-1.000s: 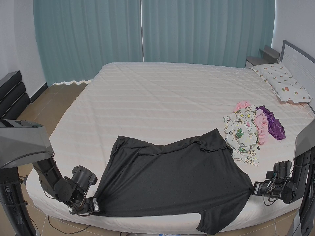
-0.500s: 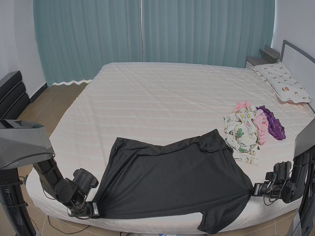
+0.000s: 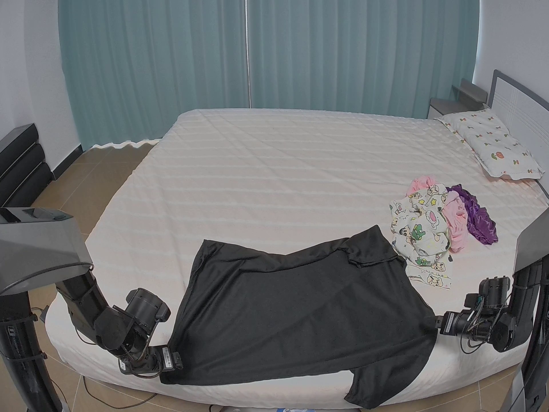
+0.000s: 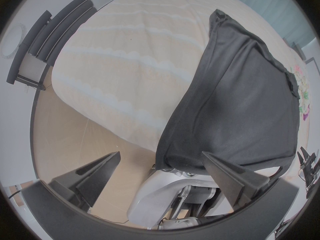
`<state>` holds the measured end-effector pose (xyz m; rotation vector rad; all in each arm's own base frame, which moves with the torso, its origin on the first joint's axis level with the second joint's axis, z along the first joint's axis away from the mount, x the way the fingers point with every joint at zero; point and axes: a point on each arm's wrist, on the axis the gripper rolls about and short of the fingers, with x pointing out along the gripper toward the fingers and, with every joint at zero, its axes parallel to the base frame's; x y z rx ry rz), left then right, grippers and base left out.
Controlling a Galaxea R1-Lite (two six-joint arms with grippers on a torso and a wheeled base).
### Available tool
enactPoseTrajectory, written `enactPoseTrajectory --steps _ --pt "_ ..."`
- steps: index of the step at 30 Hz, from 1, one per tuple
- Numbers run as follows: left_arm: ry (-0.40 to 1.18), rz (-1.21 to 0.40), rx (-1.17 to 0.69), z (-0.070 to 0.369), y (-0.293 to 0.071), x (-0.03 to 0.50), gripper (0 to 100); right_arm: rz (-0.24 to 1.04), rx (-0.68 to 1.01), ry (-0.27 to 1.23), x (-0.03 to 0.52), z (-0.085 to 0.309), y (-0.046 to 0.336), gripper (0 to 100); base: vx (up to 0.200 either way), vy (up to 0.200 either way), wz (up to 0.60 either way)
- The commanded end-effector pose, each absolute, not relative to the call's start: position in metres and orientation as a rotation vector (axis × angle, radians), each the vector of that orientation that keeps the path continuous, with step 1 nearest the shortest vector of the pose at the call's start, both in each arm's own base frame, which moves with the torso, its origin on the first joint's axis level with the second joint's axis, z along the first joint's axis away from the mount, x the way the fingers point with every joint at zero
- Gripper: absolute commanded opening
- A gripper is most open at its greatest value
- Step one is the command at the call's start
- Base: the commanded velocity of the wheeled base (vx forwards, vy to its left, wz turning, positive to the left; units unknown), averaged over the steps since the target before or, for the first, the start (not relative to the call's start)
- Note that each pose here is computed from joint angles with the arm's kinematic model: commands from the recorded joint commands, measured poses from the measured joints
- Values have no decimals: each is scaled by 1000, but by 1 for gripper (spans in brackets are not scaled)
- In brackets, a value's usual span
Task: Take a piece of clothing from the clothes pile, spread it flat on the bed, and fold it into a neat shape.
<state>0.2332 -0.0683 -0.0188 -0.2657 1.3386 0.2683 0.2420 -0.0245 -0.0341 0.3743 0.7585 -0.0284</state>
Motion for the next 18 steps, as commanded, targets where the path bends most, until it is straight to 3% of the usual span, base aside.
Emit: enactPoseTrajectory --steps 1,10,13,18 --pt "1237 200 -392 11 -60 245 100 12 437 567 268 4 -16 100 0 0 0" --pt "1184 114 -544 27 -50 263 100 44 572 528 332 12 50 100 0 0 0" --pt "1133 133 -700 35 -51 276 100 39 676 585 366 12 82 100 0 0 0" --pt "1150 96 -758 36 -52 277 100 10 779 635 404 15 104 100 0 0 0"
